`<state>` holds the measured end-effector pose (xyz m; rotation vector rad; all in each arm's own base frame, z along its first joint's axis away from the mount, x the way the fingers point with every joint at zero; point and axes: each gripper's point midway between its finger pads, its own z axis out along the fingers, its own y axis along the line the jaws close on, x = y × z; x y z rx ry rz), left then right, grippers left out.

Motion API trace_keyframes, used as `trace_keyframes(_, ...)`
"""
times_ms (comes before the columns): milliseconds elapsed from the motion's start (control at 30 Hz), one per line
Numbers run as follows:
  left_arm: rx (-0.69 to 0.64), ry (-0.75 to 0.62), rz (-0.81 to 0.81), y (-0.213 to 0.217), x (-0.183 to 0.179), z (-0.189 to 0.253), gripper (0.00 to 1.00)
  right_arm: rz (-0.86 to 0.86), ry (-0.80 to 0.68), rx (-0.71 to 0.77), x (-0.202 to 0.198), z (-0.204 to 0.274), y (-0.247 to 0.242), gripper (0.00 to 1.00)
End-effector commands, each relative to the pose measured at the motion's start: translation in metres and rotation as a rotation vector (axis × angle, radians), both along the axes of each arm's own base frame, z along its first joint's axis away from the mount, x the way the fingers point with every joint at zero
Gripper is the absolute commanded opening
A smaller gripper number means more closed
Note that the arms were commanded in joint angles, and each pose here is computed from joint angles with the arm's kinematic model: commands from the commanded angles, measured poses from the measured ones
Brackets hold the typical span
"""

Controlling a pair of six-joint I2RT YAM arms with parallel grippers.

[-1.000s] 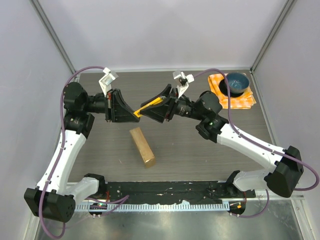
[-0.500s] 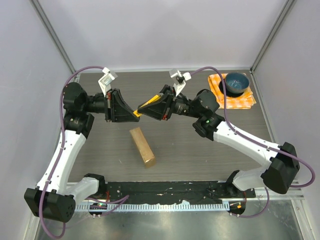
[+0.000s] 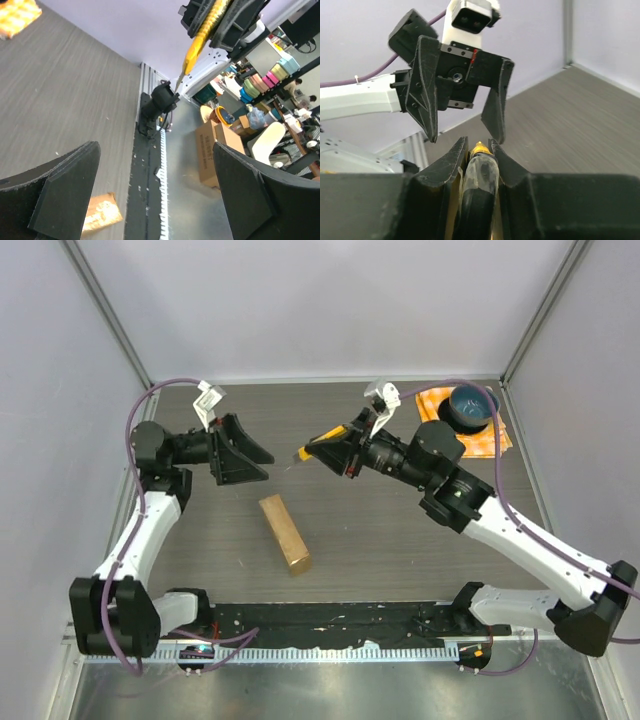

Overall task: Unpack the express box
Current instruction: Pick up the knife from the center of the board.

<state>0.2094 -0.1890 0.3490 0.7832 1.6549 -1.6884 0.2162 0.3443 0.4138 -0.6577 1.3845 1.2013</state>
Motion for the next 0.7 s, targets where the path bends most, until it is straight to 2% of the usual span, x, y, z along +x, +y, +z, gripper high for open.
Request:
trace_keyframes(0, 0.078, -0.288, -0.146, 0.005, -0.018, -0.012, 1.00, -0.216, -0.032, -0.091, 0.019, -0.014, -0.036, 0.01)
trace_keyframes(33, 0.083, -0.171, -0.160, -0.001, -0.016, -0.011, 1.00, -0.227, -0.036, -0.091, 0.015, -0.015, -0.042, 0.01)
trace_keyframes(67, 0.089, -0.296, -0.203, -0.010, -0.021, 0.005, 1.00, -0.253, -0.035, -0.091, 0.017, -0.016, -0.048, 0.01)
trace_keyframes(100, 0.105, -0.151, -0.221, -0.016, -0.008, 0.003, 1.00, -0.261, -0.041, -0.080, 0.014, -0.012, -0.053, 0.01)
trace_keyframes(133, 0.107, -0.131, -0.233, -0.020, -0.001, 0.009, 1.00, -0.271, -0.044, -0.081, 0.013, -0.011, -0.056, 0.01)
trace_keyframes(167, 0.103, -0.167, -0.248, -0.027, 0.004, 0.028, 1.00, -0.280, -0.048, -0.074, 0.013, -0.008, -0.059, 0.01)
trace_keyframes(200, 0.119, -0.013, -0.262, -0.034, 0.025, 0.018, 1.00, -0.277, -0.047, -0.074, 0.011, -0.007, -0.060, 0.01)
trace_keyframes(267, 0.134, 0.073, -0.304, -0.053, 0.040, 0.034, 1.00, -0.275, -0.047, -0.058, 0.008, -0.001, -0.062, 0.01)
trace_keyframes(300, 0.153, 0.197, -0.319, -0.062, 0.045, 0.038, 1.00, -0.275, -0.050, -0.047, 0.006, 0.003, -0.064, 0.01)
trace_keyframes(333, 0.156, 0.180, -0.337, -0.073, 0.059, 0.047, 1.00, -0.275, -0.057, -0.035, 0.004, 0.009, -0.066, 0.01)
trace_keyframes(400, 0.144, 0.070, -0.404, -0.094, 0.043, 0.070, 1.00, -0.277, -0.056, -0.038, 0.001, 0.012, -0.070, 0.01)
trace_keyframes(433, 0.121, -0.069, -0.425, -0.101, 0.035, 0.094, 1.00, -0.281, -0.068, -0.028, -0.002, 0.018, -0.075, 0.01)
trace_keyframes(500, 0.091, -0.199, -0.474, -0.114, 0.016, 0.116, 1.00, -0.301, -0.089, -0.028, -0.004, 0.030, -0.083, 0.01)
trace_keyframes(533, 0.051, -0.370, -0.470, -0.111, 0.004, 0.142, 1.00, -0.311, -0.101, -0.021, -0.007, 0.037, -0.088, 0.01)
trace_keyframes(600, 0.021, -0.512, -0.452, -0.115, 0.019, 0.145, 1.00, -0.333, -0.133, -0.011, -0.011, 0.054, -0.099, 0.01)
trace_keyframes(633, -0.006, -0.644, -0.433, -0.108, 0.011, 0.164, 1.00, -0.334, -0.143, -0.004, -0.014, 0.059, -0.101, 0.01)
trace_keyframes(667, -0.015, -0.703, -0.432, -0.117, 0.041, 0.151, 1.00, -0.334, -0.154, 0.009, -0.016, 0.068, -0.104, 0.01)
